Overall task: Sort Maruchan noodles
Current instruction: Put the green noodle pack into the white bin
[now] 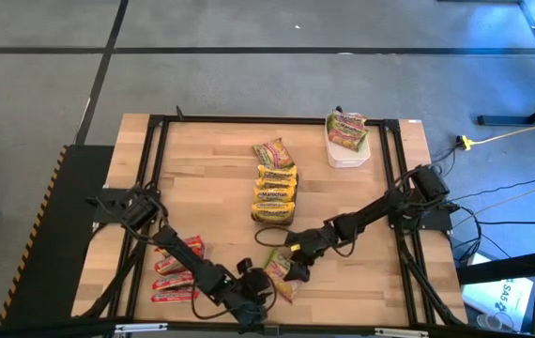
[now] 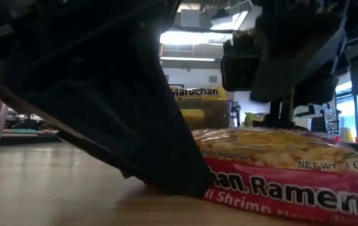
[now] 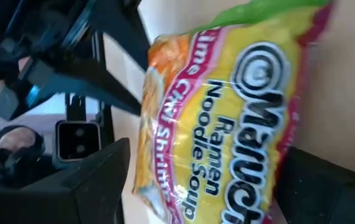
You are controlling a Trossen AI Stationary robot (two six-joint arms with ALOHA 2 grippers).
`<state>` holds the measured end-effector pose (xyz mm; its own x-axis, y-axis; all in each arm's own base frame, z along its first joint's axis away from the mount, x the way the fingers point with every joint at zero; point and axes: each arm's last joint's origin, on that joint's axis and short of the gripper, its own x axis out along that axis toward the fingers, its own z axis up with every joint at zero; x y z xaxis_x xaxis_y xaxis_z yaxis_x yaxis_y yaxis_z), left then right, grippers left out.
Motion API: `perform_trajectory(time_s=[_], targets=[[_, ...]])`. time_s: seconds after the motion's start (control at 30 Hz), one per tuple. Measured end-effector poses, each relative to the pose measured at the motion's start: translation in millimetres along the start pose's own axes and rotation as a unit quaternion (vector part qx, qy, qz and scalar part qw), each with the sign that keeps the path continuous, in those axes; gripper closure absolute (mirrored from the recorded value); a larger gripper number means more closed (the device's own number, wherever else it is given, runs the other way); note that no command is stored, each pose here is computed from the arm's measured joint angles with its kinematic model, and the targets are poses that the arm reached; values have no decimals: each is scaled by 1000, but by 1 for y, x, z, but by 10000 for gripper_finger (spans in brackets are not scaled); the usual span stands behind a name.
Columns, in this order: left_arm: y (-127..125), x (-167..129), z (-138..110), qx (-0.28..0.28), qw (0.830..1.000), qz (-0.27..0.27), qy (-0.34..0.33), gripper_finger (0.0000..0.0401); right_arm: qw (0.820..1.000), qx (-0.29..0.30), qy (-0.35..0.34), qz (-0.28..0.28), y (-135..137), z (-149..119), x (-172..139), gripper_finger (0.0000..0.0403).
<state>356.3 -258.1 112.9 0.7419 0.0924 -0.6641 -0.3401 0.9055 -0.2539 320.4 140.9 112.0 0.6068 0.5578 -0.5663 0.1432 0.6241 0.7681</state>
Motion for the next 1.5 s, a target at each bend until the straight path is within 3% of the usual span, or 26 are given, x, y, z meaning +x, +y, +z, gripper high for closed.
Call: perform_trajectory(time_s=[0.33,0.47,0.73,0.9,1.17,1.4,1.5], targets=[[2,2,7,14,999,13,-35,258,998,-33,-50,8,21,4,5,72],[1,2,6,16,999,14,-37,258,998,-37,-53,8,23,4,6,127],[-4,-5,4,32,999,3,-30,258,996,-77,-41,9,25,4,2,292],[-8,-21,6,44,999,-14,-3,258,992,-121,-31,-9,35,5,-15,307],[-12,-49,14,95,994,-35,30,258,974,-199,-26,-108,54,5,-78,291],[1,-36,31,138,985,-68,76,258,941,-243,-43,-233,45,18,-164,305],[10,-27,39,148,983,-71,80,258,917,-247,-68,-305,33,25,-204,302]])
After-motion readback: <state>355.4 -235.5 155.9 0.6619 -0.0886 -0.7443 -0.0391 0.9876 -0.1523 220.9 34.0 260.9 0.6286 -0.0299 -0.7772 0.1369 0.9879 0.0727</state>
